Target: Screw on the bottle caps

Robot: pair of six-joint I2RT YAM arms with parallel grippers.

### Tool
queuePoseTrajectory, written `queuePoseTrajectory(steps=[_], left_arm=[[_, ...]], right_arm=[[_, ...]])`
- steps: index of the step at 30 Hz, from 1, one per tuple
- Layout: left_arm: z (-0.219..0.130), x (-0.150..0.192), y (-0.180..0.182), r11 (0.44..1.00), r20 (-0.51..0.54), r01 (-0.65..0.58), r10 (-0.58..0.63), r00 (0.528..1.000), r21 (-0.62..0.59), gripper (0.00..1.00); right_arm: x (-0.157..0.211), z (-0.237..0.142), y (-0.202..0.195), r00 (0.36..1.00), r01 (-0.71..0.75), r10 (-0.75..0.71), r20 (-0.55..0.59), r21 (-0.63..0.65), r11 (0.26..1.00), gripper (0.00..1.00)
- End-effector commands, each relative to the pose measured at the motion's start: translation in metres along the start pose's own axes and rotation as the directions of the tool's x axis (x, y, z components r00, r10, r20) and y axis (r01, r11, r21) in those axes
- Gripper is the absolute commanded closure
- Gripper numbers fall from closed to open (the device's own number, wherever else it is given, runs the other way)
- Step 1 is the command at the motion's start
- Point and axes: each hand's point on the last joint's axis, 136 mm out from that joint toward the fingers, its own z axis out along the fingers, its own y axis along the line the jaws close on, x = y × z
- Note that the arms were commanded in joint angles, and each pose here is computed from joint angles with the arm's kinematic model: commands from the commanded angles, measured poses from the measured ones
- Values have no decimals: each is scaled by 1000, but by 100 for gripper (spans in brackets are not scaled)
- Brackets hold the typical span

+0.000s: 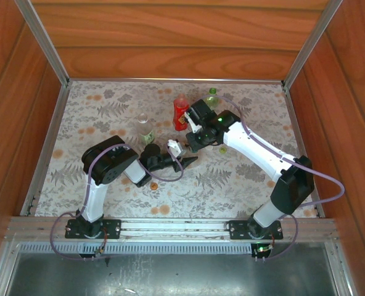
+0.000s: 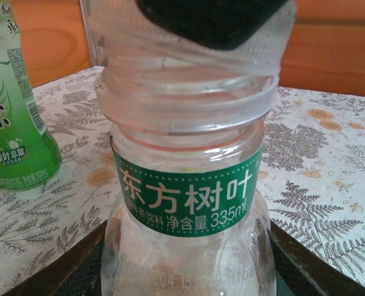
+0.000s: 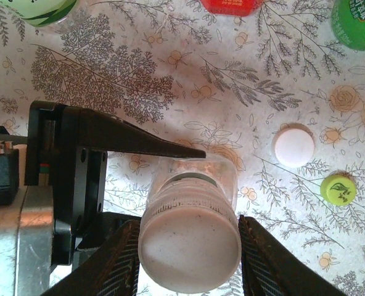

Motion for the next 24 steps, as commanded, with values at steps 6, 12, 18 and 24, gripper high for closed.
queuePoseTrajectory(steps=[6,12,18,24], left_arm=[[1,10,-7,1000,-24,3,-2,1000,29,44],[1,10,-8,999,-24,4,-3,1000,32,44],[1,9,-9,999,-23,2,-1,1000,40,44],[0,10,-10,999,-25,2,-1,1000,41,44]], right_arm=[[8,-4,-1,999,-19,19,-35,11,1000,58],[5,-7,-1,1000,-23,24,-10,10,1000,58],[4,-3,-1,999,-18,19,-40,20,1000,58],[-1,-5,-1,999,-23,23,-28,24,999,57]])
